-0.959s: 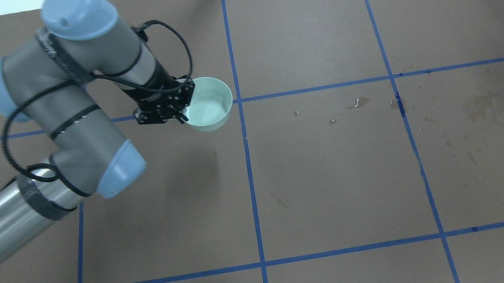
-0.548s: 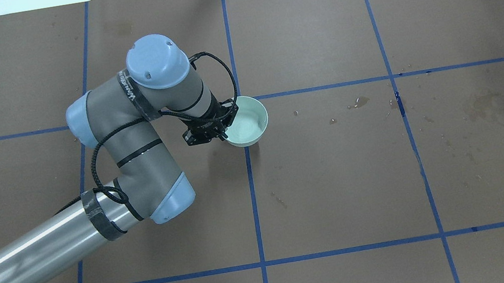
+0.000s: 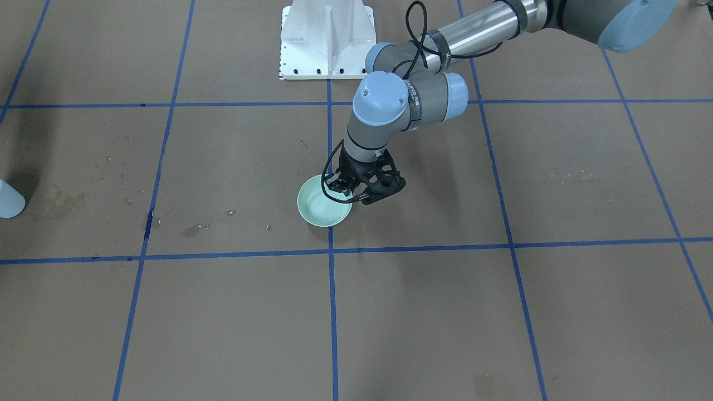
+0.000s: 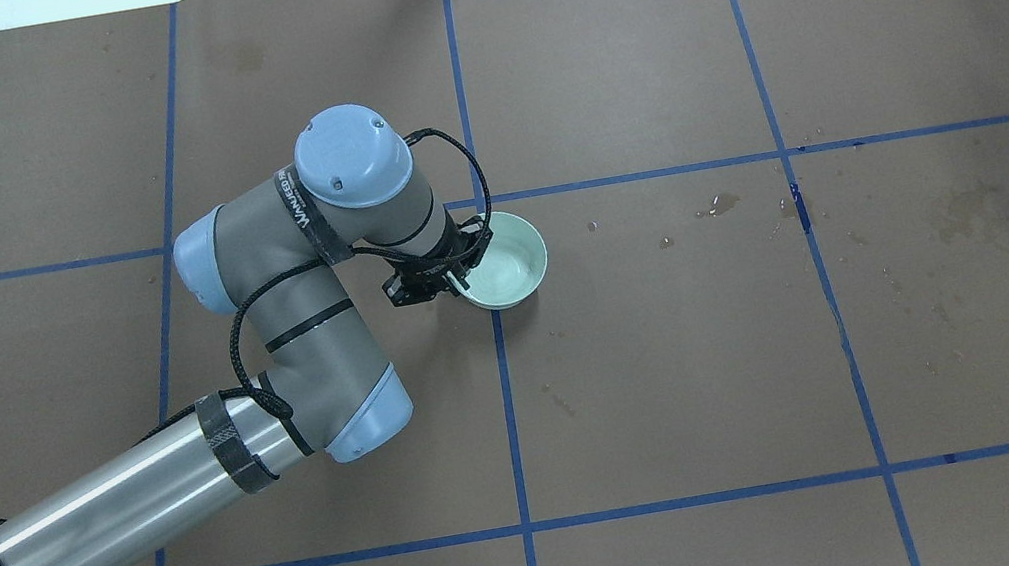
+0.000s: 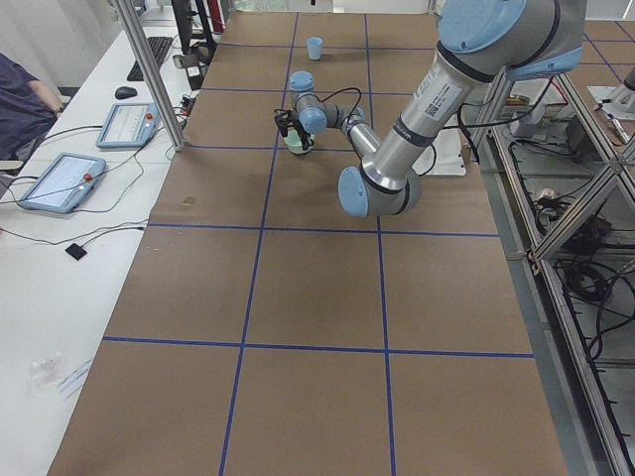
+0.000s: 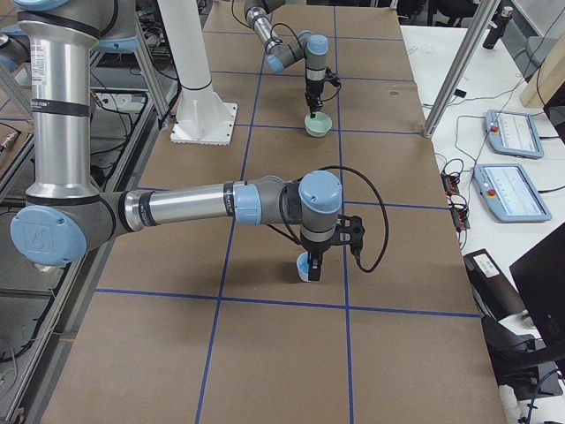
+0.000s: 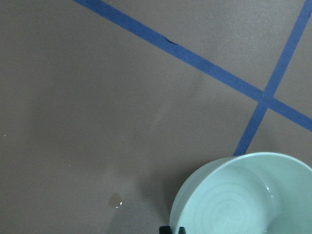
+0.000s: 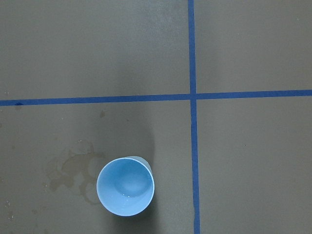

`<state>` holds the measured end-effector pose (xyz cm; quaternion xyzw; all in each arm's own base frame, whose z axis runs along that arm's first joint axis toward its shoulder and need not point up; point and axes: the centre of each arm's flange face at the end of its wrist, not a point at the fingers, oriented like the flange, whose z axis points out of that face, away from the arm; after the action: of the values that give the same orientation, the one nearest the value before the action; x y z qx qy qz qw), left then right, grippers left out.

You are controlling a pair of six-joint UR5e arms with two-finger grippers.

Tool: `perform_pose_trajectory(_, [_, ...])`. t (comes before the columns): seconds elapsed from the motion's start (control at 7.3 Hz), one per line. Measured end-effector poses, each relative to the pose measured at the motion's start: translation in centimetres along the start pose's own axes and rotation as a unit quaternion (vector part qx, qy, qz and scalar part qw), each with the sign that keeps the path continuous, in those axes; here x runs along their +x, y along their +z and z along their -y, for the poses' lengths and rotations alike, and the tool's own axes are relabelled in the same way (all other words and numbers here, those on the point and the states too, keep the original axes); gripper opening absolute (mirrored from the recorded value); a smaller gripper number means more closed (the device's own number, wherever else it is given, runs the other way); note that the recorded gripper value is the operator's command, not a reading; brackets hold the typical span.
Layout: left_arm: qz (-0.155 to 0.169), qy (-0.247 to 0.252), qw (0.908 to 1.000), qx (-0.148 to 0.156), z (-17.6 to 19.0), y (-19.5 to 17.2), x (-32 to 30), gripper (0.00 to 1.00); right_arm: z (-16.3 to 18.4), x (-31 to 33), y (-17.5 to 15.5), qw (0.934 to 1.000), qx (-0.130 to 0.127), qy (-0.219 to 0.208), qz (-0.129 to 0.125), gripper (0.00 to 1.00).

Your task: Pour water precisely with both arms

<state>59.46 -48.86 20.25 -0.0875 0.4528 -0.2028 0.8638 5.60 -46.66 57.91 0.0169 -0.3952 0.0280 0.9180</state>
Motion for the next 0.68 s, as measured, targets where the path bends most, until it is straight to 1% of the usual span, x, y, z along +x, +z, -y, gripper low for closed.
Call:
perform_pose_trajectory(0.27, [-0.006,0.012,0.9999,0.002,0.1,-0.4,0.0,1.0,0.0,0.0,0.0,1.0,0.0,0.0,-0.001,0.99])
perform_pose_trajectory(0.41, [-0.016,0.017,0.9997,0.003,0.5,-2.2,0.3,1.0,-0.1,0.0,0.0,1.0,0.0,-0.005,-0.004,0.99])
perform_pose_trajectory(0.55, [-0.02,0.014,0.9997,0.003,2.3,-5.6,0.1,1.0,-0.4,-0.3,-0.2,0.9998,0.003,-0.017,-0.012,0.99])
perform_pose_trajectory(0.68, [-0.008,0.016,0.9998,0.004,4.3,-9.4,-1.1,1.0,-1.3,-1.0,-0.4,0.9989,0.005,-0.037,-0.028,0.99])
